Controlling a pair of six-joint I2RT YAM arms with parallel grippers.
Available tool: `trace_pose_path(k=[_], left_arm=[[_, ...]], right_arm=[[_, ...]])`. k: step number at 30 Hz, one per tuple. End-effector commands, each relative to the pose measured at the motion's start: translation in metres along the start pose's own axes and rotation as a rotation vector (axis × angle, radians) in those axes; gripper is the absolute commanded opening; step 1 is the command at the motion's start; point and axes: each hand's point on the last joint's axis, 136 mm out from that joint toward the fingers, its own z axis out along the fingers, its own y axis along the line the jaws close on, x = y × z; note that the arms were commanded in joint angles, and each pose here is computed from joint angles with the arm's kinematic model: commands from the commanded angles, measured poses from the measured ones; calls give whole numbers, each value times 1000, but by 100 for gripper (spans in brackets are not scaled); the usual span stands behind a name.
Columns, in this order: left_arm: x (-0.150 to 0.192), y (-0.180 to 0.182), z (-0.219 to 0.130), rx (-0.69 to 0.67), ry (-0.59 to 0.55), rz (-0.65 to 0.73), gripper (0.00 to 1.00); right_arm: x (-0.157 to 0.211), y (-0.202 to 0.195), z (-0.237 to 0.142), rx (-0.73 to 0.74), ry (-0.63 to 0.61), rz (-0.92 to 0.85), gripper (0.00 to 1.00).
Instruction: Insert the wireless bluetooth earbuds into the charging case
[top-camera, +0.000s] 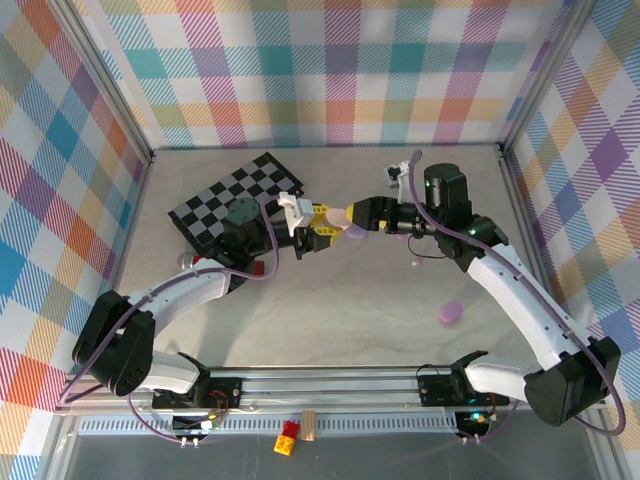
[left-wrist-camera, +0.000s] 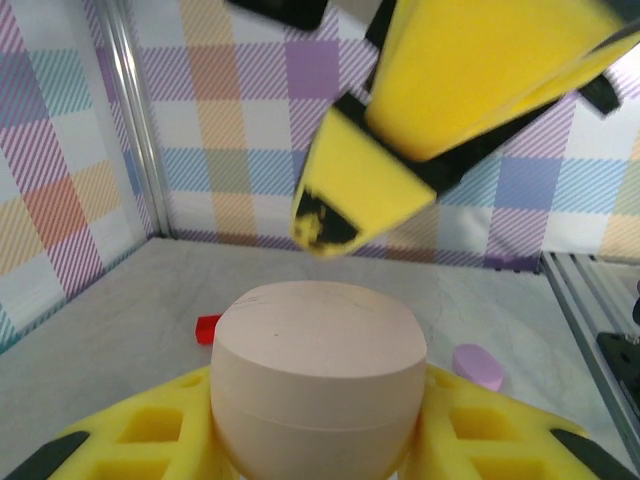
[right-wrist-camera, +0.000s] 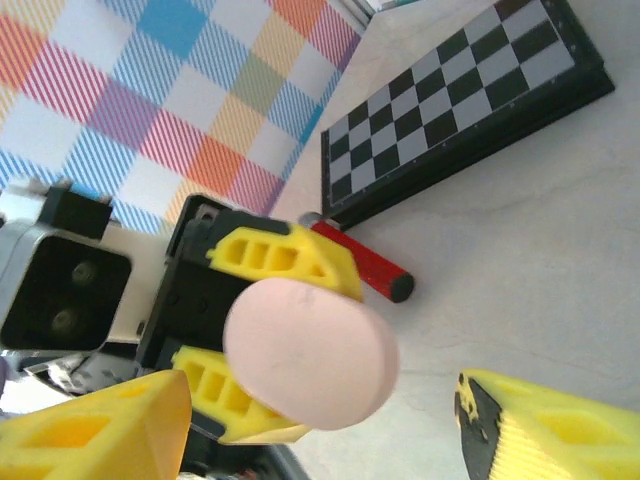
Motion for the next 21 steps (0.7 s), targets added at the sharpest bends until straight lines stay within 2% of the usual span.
trace_pose_path(k=[1, 5, 10, 13, 15, 21], left_arm=[[-21, 4, -1, -4, -82, 25, 36], [-24, 5, -1, -4, -100, 20, 36], [-25, 1, 2, 29, -101, 18, 36], [-25, 1, 1, 23, -100, 22, 36], [-23, 1, 0, 14, -95, 30, 36], [-22, -1, 0, 22, -102, 52, 36]], right_arm=[[-3, 18, 9, -153, 9, 142, 71], [-2, 28, 19, -287, 36, 204, 71], [-7, 30, 24, -341, 29, 237, 68], [-8, 33, 28, -393, 50, 275, 62], [-11, 34, 29, -403, 44, 291, 52], [-12, 37, 26, -414, 33, 294, 39]])
